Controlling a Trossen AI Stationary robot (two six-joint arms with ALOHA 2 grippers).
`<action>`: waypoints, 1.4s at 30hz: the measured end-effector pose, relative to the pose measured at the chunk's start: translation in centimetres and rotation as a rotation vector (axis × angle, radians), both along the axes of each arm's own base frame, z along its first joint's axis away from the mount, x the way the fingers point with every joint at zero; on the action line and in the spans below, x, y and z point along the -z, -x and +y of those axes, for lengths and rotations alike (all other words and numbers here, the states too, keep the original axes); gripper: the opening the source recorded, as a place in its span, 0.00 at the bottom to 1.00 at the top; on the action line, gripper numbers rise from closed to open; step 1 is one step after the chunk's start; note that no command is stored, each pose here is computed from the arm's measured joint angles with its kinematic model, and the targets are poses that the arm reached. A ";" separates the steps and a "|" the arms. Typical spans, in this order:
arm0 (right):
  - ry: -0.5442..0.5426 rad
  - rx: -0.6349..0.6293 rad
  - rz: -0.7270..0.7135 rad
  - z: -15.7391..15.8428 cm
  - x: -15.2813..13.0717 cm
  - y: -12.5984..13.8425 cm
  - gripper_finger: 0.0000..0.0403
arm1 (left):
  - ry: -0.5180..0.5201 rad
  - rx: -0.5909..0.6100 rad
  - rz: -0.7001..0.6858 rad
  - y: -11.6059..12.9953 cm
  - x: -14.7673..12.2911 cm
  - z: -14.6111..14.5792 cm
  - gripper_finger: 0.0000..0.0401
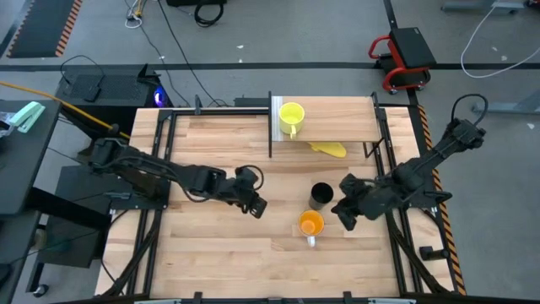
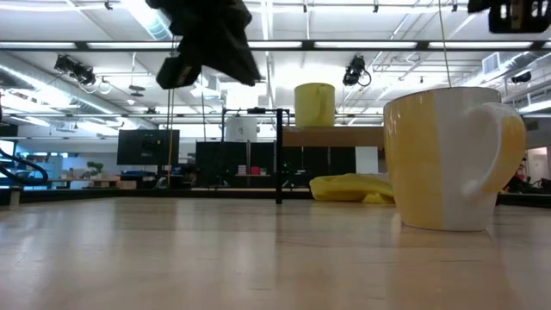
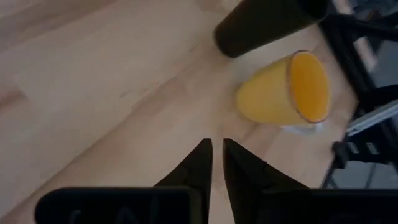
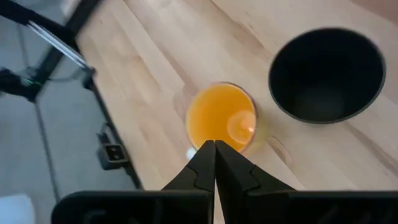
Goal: Stack small to large cups/mugs on shelf
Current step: Put the orange mug on the shelf
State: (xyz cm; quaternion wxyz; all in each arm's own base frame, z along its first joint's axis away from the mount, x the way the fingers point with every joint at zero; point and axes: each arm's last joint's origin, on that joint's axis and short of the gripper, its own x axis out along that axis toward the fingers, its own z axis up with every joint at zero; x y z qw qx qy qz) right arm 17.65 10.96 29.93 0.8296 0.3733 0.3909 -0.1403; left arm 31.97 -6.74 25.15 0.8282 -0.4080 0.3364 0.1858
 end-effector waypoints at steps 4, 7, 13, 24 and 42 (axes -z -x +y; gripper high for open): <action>0.002 -0.028 0.070 -0.2 1.1 -1.4 0.06 | 0.002 0.015 -0.008 -0.7 1.6 -0.7 0.13; -0.004 -0.044 0.113 -0.4 1.7 -2.3 0.11 | 0.003 0.029 -0.006 -1.3 2.6 -1.4 0.12; 0.000 -0.068 0.188 0.4 3.6 -3.9 0.24 | 0.000 0.044 0.026 -2.0 4.5 -2.5 0.10; 0.083 -0.023 0.326 1.0 6.7 -5.2 0.33 | 0.021 0.017 0.043 -2.2 5.2 -2.5 0.11; 0.132 0.041 0.356 0.6 8.2 -6.5 0.32 | 0.009 0.006 0.040 -2.2 5.2 -2.5 0.10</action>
